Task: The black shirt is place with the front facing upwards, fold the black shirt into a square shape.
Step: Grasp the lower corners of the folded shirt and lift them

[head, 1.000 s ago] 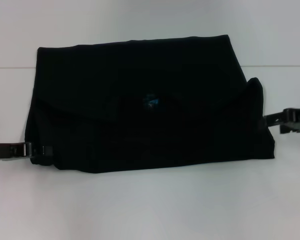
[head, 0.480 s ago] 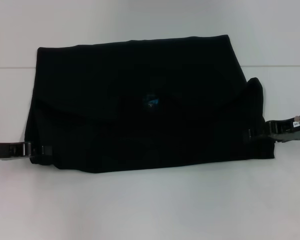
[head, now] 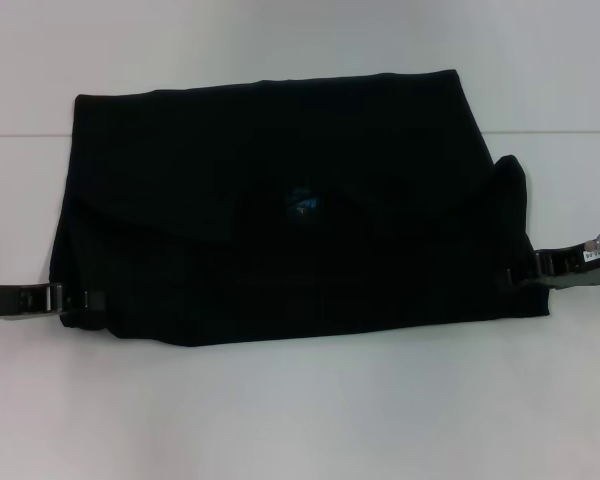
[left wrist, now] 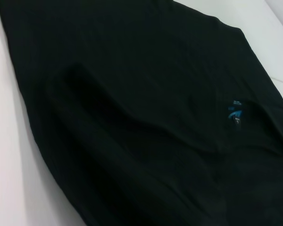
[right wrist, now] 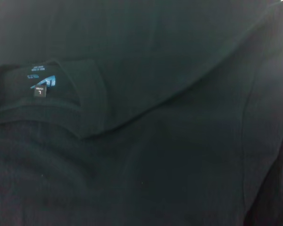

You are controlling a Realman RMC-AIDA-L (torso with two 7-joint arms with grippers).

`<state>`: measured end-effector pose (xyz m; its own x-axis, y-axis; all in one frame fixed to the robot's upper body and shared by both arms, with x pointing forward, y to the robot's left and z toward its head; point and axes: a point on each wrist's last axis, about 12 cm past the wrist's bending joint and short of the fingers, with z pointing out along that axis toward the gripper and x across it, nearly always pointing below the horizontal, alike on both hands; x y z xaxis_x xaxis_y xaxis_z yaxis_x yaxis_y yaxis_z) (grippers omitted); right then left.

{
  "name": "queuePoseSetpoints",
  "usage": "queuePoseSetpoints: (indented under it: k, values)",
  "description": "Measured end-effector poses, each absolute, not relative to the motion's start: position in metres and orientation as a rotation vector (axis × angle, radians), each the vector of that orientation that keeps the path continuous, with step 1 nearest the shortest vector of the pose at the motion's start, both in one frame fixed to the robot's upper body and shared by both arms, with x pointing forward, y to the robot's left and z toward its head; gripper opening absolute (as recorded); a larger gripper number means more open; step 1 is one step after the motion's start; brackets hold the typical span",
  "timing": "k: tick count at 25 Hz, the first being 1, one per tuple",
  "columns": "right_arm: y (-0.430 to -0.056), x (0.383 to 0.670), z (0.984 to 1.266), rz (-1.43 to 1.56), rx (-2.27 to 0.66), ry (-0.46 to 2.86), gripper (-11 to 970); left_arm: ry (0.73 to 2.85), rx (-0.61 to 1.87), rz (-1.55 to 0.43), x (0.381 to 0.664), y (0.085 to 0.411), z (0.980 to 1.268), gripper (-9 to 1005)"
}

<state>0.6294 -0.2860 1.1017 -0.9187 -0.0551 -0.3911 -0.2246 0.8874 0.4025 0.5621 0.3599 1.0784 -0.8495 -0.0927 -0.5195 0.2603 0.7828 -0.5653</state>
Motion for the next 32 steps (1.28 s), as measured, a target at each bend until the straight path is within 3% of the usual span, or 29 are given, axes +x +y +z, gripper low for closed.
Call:
queuePoseSetpoints:
  k: [8, 16, 25, 32]
  values:
    - [-0.286, 0.629, 1.102, 0.643, -0.217, 2.684, 296, 2.437, 0.131, -0.895, 0.561, 0.359, 1.079, 48]
    - [-0.288, 0.624, 1.11, 0.689, -0.292, 2.706, 49, 2.421, 0.17, -1.012, 0.556, 0.358, 1.088, 49]
    - [-0.297, 0.582, 1.124, 0.93, -0.669, 2.809, 60, 2.548, 0.38, -1.274, 0.525, 0.36, 1.104, 50]
    - [-0.296, 0.55, 1.113, 1.038, -0.969, 2.89, 69, 2.716, 0.537, -1.407, 0.5, 0.358, 1.104, 50]
